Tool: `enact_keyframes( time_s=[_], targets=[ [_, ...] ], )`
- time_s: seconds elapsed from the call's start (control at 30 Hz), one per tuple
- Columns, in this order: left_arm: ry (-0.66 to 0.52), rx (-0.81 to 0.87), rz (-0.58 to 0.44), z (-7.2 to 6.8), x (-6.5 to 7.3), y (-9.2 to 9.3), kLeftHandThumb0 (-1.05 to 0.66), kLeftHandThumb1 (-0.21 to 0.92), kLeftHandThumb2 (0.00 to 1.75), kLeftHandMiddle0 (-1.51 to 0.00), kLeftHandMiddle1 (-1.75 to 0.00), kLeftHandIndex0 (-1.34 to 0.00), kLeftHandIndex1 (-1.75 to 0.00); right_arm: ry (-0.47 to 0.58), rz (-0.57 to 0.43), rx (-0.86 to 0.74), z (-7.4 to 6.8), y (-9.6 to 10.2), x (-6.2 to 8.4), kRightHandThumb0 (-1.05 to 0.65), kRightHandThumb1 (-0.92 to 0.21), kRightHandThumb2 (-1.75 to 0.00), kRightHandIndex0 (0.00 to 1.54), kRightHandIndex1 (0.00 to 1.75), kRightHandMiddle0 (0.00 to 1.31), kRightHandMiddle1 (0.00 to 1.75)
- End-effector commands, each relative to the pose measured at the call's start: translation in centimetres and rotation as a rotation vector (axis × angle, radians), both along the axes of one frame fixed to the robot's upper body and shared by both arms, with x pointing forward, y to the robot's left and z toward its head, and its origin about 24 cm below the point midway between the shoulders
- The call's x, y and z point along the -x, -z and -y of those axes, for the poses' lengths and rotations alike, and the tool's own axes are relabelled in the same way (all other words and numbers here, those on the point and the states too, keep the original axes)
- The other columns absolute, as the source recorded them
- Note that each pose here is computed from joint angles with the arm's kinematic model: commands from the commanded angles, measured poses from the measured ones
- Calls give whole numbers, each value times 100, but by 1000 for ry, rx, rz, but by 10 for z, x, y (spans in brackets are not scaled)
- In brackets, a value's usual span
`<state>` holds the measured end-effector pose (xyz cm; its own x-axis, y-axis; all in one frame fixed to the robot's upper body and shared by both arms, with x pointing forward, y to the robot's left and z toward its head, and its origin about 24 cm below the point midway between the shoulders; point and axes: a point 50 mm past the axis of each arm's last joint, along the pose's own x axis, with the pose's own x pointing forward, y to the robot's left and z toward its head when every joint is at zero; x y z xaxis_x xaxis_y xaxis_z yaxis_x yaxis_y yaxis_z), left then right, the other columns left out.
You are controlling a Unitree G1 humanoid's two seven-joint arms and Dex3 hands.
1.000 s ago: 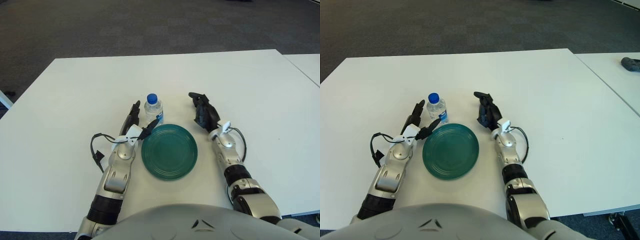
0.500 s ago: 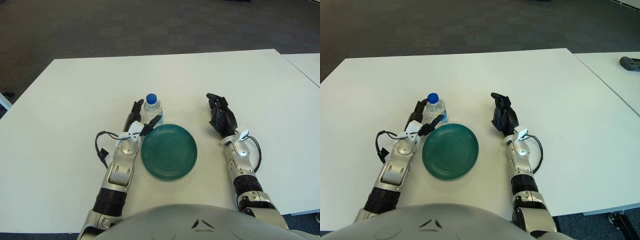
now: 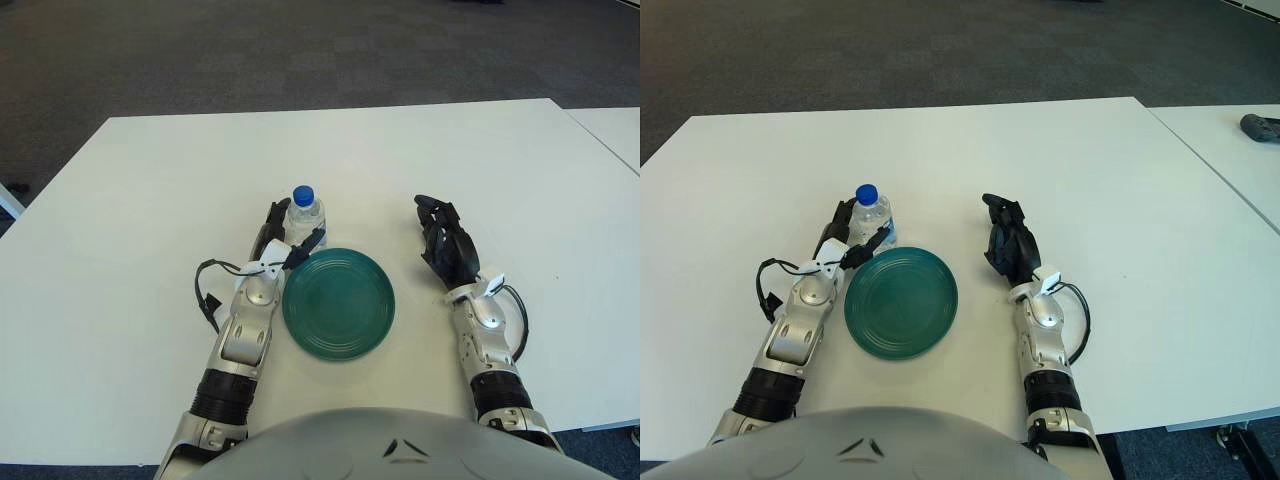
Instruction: Put the bottle into the plate.
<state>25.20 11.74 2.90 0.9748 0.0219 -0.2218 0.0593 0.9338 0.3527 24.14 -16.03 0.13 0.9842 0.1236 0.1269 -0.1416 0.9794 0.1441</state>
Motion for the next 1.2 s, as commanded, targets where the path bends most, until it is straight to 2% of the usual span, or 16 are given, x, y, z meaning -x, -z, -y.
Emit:
enact_keyframes(
  time_s=[0.0, 0.23, 0.47, 0.6, 0.63, 0.67, 0.7, 0.73, 0.77, 0.8, 0.83, 0.87, 0.9, 1.0, 1.03, 1.17],
  targets=[
    [18, 4, 32, 2, -7, -6, -101, 92, 22, -23, -2, 0, -63, 36, -93, -45, -1, 20, 15, -83, -92, -73, 58, 12, 23, 99],
    [58, -3, 48, 6, -8, -8, -103, 92, 26, -23, -1, 0, -61, 29, -102, -23, -7, 21, 16, -87, -92, -75, 60, 14, 28, 102],
    [89, 8, 69, 12, -9, -9, -103, 92, 28, -26, -2, 0, -61, 18, -120, -32, -13, 23, 15, -85, -92, -74, 59, 14, 24, 99],
    [98, 17, 70, 16, -10, -8, -103, 92, 27, -30, -3, 0, -67, 14, -124, -42, -16, 24, 15, -86, -92, -74, 59, 13, 23, 98],
    [100, 19, 68, 17, -10, -8, -102, 92, 26, -33, -6, 0, -80, 13, -122, -43, -17, 24, 15, -86, -92, -75, 58, 13, 23, 98],
    [100, 17, 68, 17, -11, -7, -101, 92, 25, -30, -23, 0, -99, 13, -122, -44, -18, 23, 15, -87, -92, -75, 58, 13, 22, 98],
    [100, 16, 68, 17, -11, -6, -101, 92, 24, -25, -62, 0, -121, 14, -121, -44, -19, 23, 15, -87, -92, -75, 58, 13, 23, 98],
    [99, 4, 77, 18, -13, -5, -100, 92, 23, -22, -78, 0, -129, 13, -122, -44, -20, 23, 15, -87, -92, -75, 58, 13, 23, 98],
    [98, -5, 84, 18, -15, -4, -97, 92, 20, -38, -113, -11, -145, 13, -123, -44, -20, 23, 16, -87, -92, -75, 58, 13, 25, 99],
    [97, -14, 93, 19, -17, -2, -95, 92, 17, -49, -135, -18, -156, 14, -123, -40, -21, 23, 16, -88, -92, -76, 59, 13, 26, 99],
    [96, -19, 99, 19, -18, -1, -89, 91, 15, -61, -149, -29, -163, 15, -123, -37, -21, 23, 17, -88, -92, -76, 58, 13, 27, 100],
    [92, -16, 101, 20, -19, 0, -87, 91, 14, -65, -154, -33, -165, 17, -123, -35, -21, 23, 17, -88, -92, -76, 58, 13, 27, 100],
    [89, -14, 102, 21, -20, 1, -72, 73, 51, -74, -162, -40, -168, 19, -123, -34, -22, 23, 18, -88, -92, -76, 58, 13, 27, 100],
    [69, -4, 104, 23, -21, 2, -55, 48, 100, -87, -170, -51, -173, 22, -123, -31, -21, 22, 20, -88, -92, -76, 57, 13, 28, 100],
    [60, -2, 104, 25, -22, 3, -52, 43, 110, -91, -172, -54, -173, 23, -124, -30, -20, 22, 20, -88, -92, -77, 57, 13, 29, 101],
    [14, 35, 112, 29, -22, 1, -49, 35, 126, -103, -174, -59, -174, 32, -121, -21, -16, 21, 23, -89, -92, -78, 57, 12, 29, 101]
  ],
)
